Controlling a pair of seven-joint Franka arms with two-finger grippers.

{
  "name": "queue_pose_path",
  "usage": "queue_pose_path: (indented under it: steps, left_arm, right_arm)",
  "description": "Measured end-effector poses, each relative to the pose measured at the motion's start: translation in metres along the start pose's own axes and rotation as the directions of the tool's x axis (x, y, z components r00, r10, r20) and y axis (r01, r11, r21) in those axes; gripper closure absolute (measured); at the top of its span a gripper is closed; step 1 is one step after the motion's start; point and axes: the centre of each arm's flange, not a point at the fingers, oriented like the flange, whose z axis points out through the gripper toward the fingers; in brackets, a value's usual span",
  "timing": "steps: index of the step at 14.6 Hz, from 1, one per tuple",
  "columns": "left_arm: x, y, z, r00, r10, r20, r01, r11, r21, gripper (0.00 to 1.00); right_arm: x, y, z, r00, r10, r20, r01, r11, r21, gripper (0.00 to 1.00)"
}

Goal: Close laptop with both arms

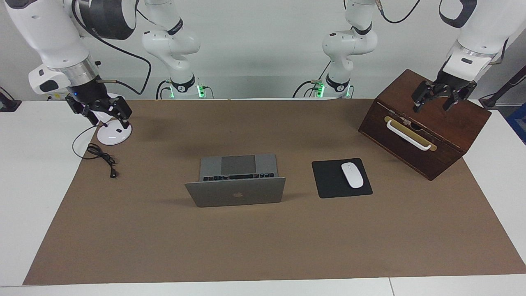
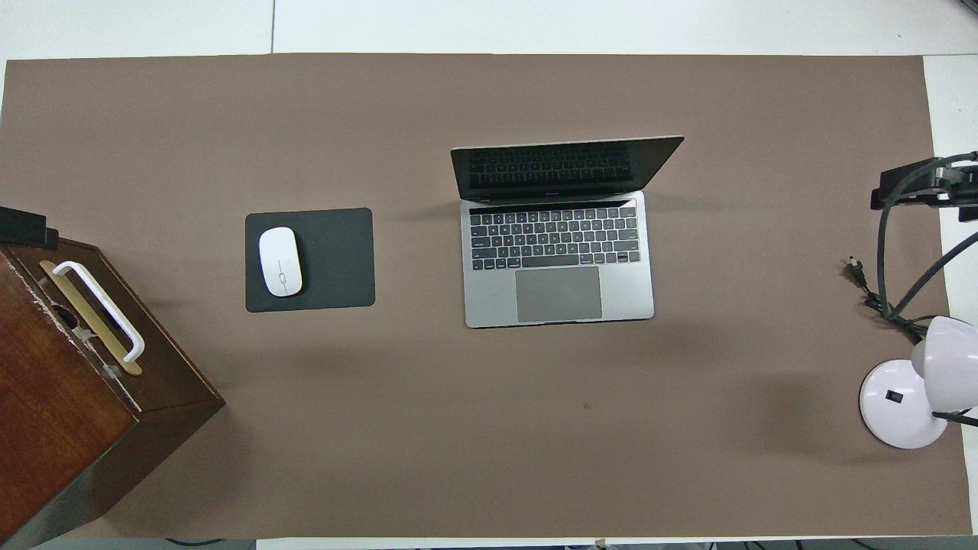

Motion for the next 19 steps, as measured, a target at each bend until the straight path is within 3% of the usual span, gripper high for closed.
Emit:
queue_pose_path:
  steps: [8,9,16,17,18,19]
  left_arm:
    - [0.002,0.000,-0.001,1.000,0.000,-0.015,0.000,1.000,0.001,0.00]
    - [0.002,0.000,-0.001,1.000,0.000,-0.016,0.000,1.000,0.001,0.08]
    - [0.003,0.001,-0.002,1.000,0.001,-0.022,-0.001,1.000,0.002,0.92]
    - [0.003,0.002,-0.002,1.000,-0.001,-0.023,0.001,1.000,0.001,0.99]
    - [0.003,0.003,-0.002,1.000,-0.004,-0.024,0.004,1.000,-0.007,0.99]
    - [0.003,0.004,-0.002,1.000,-0.006,-0.025,0.005,1.000,-0.020,0.99]
  right_arm:
    - [0.000,0.002,0.000,1.000,0.004,0.000,-0.004,1.000,0.000,0.00]
    - [0.000,0.003,0.000,1.000,0.004,0.000,-0.004,1.000,0.000,0.00]
    - [0.006,0.013,-0.003,0.999,0.015,-0.034,-0.015,1.000,0.000,0.00]
    - [0.009,0.017,-0.003,0.999,0.018,-0.045,-0.018,1.000,0.000,0.00]
    - [0.013,0.021,-0.003,0.998,0.018,-0.053,-0.018,1.000,-0.002,0.00]
    - [0.018,0.025,-0.003,0.998,0.017,-0.065,-0.018,1.000,-0.003,0.07]
